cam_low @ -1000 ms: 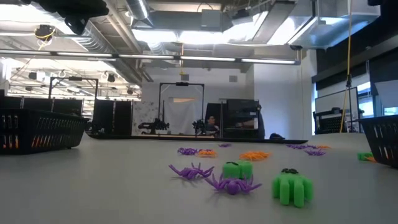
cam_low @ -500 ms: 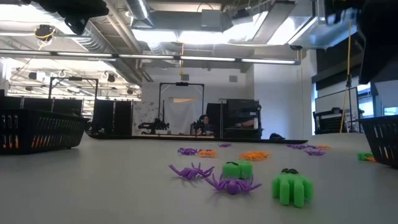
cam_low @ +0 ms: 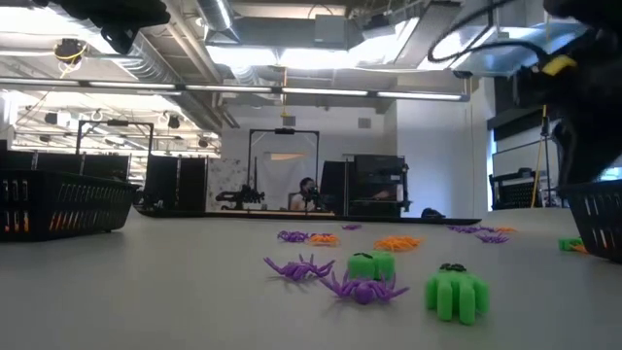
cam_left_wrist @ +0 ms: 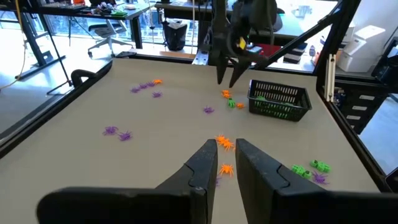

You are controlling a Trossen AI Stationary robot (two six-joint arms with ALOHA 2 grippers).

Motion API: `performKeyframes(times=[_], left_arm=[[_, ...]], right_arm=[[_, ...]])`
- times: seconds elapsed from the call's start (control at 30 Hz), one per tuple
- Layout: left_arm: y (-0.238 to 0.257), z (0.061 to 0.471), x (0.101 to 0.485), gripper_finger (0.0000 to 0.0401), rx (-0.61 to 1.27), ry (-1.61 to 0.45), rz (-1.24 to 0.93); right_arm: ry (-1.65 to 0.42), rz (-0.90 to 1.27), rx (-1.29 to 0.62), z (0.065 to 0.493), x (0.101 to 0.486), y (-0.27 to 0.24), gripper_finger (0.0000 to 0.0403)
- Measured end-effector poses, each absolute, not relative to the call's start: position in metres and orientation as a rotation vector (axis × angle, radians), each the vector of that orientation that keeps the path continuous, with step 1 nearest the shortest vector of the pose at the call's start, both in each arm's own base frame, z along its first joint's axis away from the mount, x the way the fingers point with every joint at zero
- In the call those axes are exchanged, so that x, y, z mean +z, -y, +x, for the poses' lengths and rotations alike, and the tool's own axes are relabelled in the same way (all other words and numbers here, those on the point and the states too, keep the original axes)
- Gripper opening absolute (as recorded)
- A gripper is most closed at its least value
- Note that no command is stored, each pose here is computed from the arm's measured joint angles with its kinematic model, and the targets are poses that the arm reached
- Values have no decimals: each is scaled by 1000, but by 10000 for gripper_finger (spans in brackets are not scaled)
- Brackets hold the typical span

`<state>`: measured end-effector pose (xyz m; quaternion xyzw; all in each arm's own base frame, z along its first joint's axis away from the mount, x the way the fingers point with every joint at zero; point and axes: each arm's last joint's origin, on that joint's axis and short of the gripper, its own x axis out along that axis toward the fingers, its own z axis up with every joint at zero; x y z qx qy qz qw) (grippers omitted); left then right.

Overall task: Sort Halloween decoration
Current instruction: Put the green skeleton toy into the bottom right black basket

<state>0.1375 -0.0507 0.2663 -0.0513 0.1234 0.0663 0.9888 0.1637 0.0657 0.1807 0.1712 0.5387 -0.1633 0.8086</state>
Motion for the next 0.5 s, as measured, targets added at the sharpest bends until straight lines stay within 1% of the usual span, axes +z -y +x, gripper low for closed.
performKeyframes(times=[0.17, 0.5], left_arm=[[51, 137, 266, 52, 133, -248, -103], [51, 137, 266, 52, 133, -247, -103]], right_arm=[[-1226, 297, -325, 165, 164, -67, 163], [-1277, 238, -212, 178, 149, -75, 163]])
